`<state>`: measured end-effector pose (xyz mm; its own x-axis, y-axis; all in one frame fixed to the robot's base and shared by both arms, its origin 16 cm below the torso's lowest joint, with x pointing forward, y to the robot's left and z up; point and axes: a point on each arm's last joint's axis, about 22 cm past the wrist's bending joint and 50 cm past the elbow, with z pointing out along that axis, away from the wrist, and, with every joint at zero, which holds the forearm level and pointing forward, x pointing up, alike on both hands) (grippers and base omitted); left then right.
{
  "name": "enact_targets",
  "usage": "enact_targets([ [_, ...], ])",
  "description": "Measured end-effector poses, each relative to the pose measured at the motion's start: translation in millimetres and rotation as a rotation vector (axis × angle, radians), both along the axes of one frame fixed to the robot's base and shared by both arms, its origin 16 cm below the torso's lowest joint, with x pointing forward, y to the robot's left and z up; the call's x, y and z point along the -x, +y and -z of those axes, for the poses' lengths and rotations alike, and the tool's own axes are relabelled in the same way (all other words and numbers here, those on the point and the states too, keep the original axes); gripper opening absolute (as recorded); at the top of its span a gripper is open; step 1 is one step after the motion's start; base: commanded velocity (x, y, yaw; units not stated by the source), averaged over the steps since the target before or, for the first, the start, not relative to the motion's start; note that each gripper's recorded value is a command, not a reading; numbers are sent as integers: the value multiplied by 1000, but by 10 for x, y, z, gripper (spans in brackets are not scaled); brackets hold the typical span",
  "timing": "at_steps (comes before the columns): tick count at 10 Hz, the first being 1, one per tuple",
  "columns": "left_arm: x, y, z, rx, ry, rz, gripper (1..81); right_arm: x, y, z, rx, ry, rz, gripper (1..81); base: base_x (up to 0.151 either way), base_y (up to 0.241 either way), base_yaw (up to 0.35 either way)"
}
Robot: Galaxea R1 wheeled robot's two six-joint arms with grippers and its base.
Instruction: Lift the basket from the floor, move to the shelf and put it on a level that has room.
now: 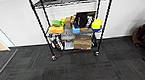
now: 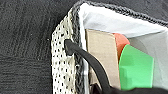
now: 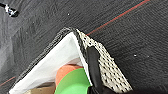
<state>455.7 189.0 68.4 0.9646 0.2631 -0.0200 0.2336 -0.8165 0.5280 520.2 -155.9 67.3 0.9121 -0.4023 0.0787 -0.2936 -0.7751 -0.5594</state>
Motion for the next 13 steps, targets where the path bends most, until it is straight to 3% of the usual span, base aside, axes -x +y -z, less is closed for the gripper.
enact_targets([
  [2, -107, -60, -205, 10, 7, 9, 10, 14, -106, -337, -56, -1, 61, 10, 0, 0, 0],
  [5, -362, -196, -517, 28, -3, 18, 10, 198, -378, -595, -58, 24, 123, 10, 0, 0, 0],
  [8, -130, -205, -712, 33, 69, 32, 10, 492, -421, -777, -55, 71, 122, 10, 0, 0, 0],
  [13, -76, -2, -1334, 41, 77, -8, 10, 560, -307, -1368, -71, 53, 61, 10, 0, 0, 0],
])
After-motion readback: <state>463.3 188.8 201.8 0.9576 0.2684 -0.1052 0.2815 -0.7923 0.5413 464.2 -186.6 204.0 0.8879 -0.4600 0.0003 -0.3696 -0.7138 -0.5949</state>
